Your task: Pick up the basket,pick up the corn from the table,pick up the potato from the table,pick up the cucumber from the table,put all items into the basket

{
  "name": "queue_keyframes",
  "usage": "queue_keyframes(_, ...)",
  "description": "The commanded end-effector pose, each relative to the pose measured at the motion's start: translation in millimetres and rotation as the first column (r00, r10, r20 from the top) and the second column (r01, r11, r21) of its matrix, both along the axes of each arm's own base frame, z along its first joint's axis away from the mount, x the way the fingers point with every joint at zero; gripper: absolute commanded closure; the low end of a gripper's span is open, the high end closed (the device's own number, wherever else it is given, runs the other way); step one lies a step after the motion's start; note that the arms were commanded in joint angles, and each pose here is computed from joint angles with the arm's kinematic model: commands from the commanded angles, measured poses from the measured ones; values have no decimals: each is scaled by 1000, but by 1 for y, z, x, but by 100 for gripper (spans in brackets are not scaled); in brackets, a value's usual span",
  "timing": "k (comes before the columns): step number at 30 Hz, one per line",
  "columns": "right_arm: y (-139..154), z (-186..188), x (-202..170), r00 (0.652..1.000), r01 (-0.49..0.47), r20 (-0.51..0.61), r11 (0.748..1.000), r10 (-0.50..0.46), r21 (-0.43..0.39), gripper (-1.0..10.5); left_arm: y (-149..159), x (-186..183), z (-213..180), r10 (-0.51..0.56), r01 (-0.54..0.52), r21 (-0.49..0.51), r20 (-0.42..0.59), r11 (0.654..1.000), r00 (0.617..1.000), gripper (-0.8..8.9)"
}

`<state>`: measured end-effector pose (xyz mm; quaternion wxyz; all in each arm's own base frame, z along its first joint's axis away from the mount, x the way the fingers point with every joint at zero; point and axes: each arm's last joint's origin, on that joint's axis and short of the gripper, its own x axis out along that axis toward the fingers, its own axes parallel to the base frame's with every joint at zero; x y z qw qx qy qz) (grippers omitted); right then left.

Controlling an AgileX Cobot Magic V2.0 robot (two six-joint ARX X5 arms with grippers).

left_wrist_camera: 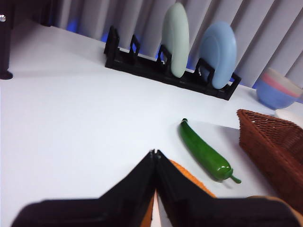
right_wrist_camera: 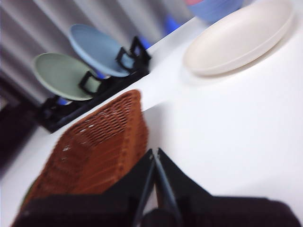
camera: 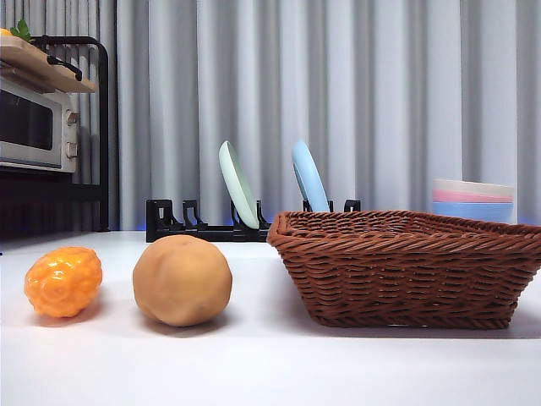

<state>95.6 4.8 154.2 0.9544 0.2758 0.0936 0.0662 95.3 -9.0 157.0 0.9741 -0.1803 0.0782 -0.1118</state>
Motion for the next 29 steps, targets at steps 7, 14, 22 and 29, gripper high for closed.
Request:
queue_keyframes(7,2,23,-2,998,-49,36,998,48,36,957,0,-5,34,-14,16,-19,63,1000,998,819)
queue_keyframes(14,2,70,12,995,-98,-10,993,97,-65,957,0,4,84,-25,22,54,50,998,998,819)
queue_keyframes(22,7,122,56,957,-287,-87,947,277,-147,954,-6,48,131,-177,185,95,-90,978,980,819)
queue_keyframes(29,7,143,98,882,-423,-314,884,350,-202,945,-10,92,149,-286,325,99,-286,940,914,818)
